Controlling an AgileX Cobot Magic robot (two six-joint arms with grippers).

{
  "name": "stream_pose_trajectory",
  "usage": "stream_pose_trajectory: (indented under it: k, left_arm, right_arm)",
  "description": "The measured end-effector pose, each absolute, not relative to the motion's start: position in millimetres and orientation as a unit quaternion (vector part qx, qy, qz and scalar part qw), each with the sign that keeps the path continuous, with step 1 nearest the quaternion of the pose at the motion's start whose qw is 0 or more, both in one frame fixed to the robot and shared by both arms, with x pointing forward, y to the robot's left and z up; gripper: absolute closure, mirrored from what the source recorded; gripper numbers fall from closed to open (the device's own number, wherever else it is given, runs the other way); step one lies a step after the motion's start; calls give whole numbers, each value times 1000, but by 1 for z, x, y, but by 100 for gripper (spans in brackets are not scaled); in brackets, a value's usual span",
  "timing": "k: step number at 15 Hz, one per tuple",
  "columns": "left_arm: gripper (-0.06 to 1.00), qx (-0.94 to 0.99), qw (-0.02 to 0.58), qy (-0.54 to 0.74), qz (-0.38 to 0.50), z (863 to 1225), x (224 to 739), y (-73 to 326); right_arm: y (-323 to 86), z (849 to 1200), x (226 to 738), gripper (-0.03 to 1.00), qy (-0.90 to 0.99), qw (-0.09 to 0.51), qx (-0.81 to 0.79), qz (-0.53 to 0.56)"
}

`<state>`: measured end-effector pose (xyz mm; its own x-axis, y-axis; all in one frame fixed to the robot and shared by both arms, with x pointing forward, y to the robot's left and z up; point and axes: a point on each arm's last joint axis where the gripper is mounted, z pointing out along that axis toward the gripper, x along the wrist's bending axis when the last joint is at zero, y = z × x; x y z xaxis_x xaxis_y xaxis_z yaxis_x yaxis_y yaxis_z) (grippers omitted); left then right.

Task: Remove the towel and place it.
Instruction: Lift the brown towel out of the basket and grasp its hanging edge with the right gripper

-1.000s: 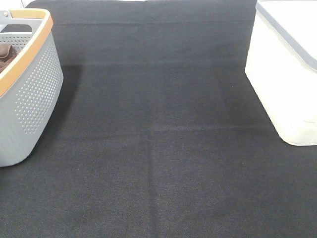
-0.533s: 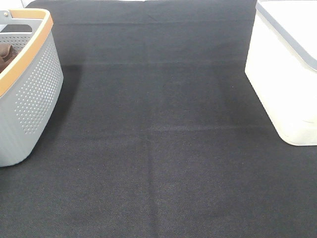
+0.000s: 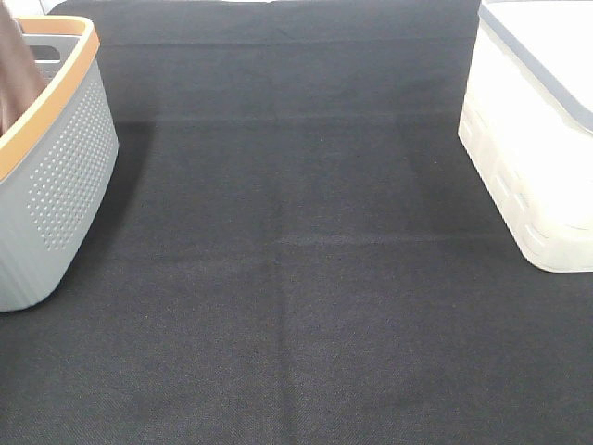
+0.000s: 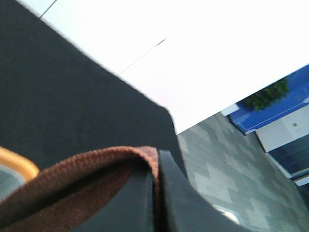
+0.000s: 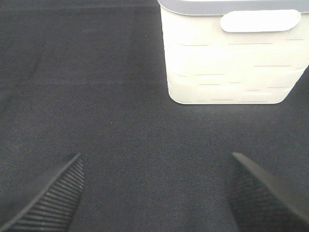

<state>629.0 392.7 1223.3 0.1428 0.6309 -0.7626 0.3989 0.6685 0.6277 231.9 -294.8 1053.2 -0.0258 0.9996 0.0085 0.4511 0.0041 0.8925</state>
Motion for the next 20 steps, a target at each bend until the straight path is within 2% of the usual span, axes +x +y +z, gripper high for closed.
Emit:
stream_pose_trajectory:
  k: [2, 6, 8, 11, 14, 20]
  left_arm:
    - [94, 397, 677, 609, 112, 1251, 614, 375]
    - [94, 449, 730, 497, 136, 1302, 589, 299]
    - [94, 466, 746, 456, 134, 1317, 582, 269]
    - [94, 489, 758, 414, 121, 1323, 575, 225]
    - [94, 508, 752, 401, 121, 1321, 571, 204]
    - [94, 554, 736, 369, 124, 1317, 561, 166]
  right_arm:
    - [-295, 1053, 232, 21, 608, 363, 596, 378]
    - [-295, 1053, 232, 21, 608, 363, 596, 378]
    - [-295, 1053, 232, 21, 608, 363, 596, 378]
    - [-294, 1053, 232, 21, 607, 358, 597, 383]
    - [-289, 1054, 235, 21, 605, 331, 602, 403]
    - [-270, 1065, 288, 21, 672, 220, 569, 420]
